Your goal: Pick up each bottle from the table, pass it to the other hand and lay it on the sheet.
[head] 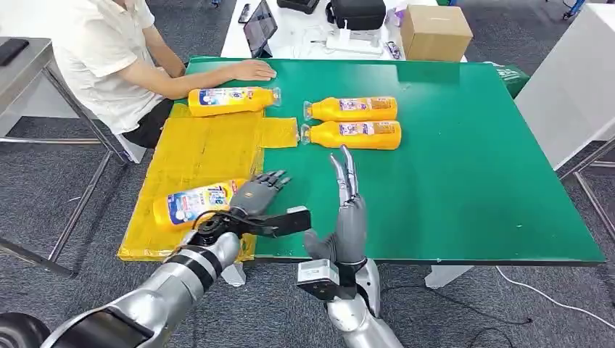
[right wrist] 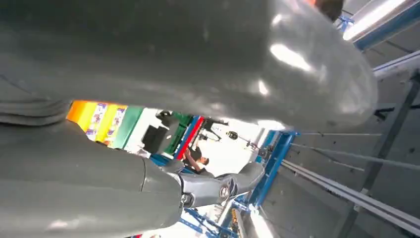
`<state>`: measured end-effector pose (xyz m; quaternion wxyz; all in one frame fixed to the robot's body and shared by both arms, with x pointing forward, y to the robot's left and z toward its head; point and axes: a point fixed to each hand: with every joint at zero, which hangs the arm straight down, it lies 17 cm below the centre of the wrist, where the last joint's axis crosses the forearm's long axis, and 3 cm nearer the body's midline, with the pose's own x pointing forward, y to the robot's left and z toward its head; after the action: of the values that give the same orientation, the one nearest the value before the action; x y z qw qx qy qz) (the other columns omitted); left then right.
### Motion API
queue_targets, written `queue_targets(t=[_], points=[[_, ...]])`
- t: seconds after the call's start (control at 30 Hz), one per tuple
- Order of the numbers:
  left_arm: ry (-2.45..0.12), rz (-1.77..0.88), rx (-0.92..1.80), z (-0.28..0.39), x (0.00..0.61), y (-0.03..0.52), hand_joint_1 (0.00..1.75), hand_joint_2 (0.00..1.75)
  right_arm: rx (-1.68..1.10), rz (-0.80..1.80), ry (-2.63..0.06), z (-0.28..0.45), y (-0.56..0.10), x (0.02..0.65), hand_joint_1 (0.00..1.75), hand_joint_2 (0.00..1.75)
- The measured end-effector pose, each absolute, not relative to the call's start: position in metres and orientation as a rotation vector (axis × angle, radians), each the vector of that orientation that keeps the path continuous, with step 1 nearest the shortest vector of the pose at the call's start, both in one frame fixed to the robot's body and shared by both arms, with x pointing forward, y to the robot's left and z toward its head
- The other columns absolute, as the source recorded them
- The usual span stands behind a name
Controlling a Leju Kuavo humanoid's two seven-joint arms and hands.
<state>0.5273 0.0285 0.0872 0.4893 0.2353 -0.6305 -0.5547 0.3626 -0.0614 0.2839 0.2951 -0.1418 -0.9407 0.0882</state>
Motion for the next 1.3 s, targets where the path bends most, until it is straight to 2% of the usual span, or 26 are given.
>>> queue_targets(t=[0.27,0.47,0.6,0.7,0.87,0.9,1.07,1.3], points=[[-1.625,-1.307,0.536,0.106,0.522,0.013,0.0,1.75,-0.4,0.209,-2.489,0.283,-0.072,0.366,0.0,0.0],[-1.84,-1.147,0.482,0.145,0.505,0.004,0.0,1.75,-0.422,0.212,-2.477,0.278,-0.078,0.365,0.0,0.0],[-2.033,-0.846,0.313,0.189,0.478,0.003,0.0,1.75,-0.437,0.218,-2.477,0.277,-0.081,0.364,0.0,0.0],[-2.081,-0.681,0.197,0.207,0.466,0.008,0.0,1.75,-0.452,0.241,-2.485,0.277,-0.079,0.363,0.0,0.0],[-1.827,-0.103,-0.28,0.188,0.461,0.034,0.0,1.75,-0.546,0.275,-2.507,0.282,-0.089,0.356,0.0,0.0],[-1.795,-0.042,-0.309,0.182,0.46,0.041,0.0,1.75,-0.562,0.267,-2.509,0.285,-0.093,0.355,0.0,1.75],[-1.666,0.178,-0.418,0.153,0.457,0.066,0.0,1.75,-0.663,0.182,-2.527,0.304,-0.127,0.343,0.0,1.75],[-1.68,0.243,-0.388,0.149,0.451,0.09,0.0,1.75,-0.756,0.144,-2.467,0.294,-0.16,0.343,0.0,1.75]])
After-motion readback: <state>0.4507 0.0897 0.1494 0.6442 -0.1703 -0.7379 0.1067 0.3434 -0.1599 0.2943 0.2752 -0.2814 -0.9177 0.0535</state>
